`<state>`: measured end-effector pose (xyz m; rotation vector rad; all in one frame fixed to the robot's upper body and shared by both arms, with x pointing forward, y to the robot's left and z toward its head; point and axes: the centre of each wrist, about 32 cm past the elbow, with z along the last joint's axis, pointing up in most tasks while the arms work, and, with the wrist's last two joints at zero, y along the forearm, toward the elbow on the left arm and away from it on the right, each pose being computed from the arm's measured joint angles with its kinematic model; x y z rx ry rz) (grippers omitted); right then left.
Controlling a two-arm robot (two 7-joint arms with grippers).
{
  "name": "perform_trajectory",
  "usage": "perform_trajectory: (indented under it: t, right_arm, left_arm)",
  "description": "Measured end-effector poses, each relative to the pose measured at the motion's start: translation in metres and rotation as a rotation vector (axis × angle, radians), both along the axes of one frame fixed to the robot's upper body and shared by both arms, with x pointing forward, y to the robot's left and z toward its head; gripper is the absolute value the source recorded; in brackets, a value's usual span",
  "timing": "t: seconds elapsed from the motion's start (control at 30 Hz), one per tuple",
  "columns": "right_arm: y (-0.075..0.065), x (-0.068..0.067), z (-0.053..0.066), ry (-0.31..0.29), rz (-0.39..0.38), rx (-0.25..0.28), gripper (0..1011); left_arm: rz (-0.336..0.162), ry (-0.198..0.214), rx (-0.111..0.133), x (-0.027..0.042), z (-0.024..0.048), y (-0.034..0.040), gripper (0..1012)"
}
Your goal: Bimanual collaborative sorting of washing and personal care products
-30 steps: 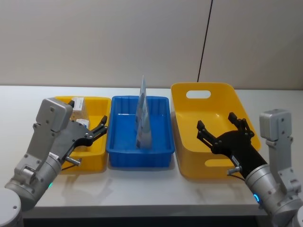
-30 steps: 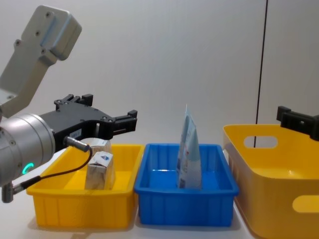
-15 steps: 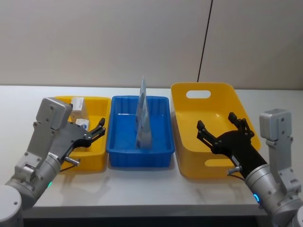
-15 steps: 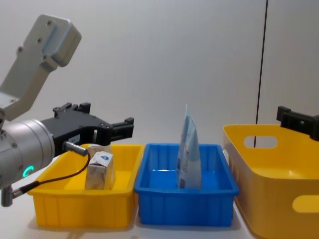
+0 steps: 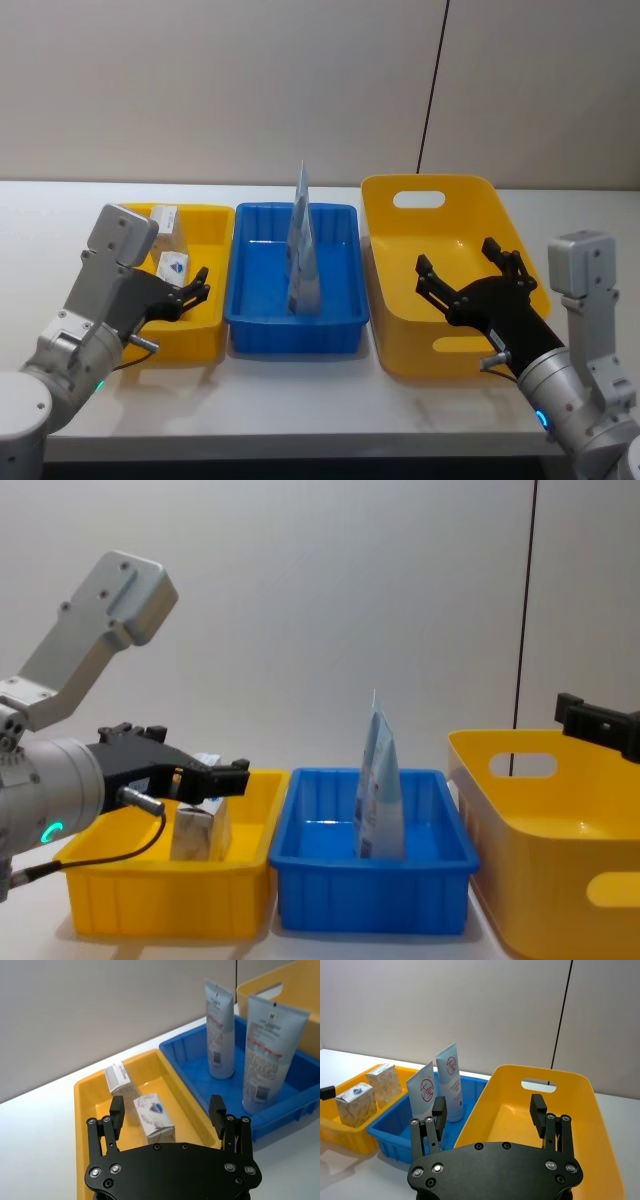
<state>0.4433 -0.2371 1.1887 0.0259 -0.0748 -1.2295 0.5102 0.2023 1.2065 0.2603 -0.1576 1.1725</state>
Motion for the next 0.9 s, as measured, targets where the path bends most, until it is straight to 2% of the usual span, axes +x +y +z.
perform_trajectory:
  t: [0.03,0.37,0.53,0.9]
  right_arm:
    - [0.000,0.000,0.000,0.000,0.000,0.000,1002]
    - [0.000,0.000,0.000,0.000,0.000,0.000,1002]
    - [0.000,0.000,0.000,0.000,0.000,0.000,1002]
    - [0.000,0.000,0.000,0.000,0.000,0.000,1002]
  left_arm:
    - [0.000,0.000,0.000,0.0000,0.0000,0.0000,1001]
    - [0.011,0.064,0.085,0.0094,0.0050,0.0007,1002]
    - [0.009,0.093,0.118,0.0156,0.0067,0.0011,1001]
    - [0.015,0.137,0.142,0.0275,0.0058,0.0021,1001]
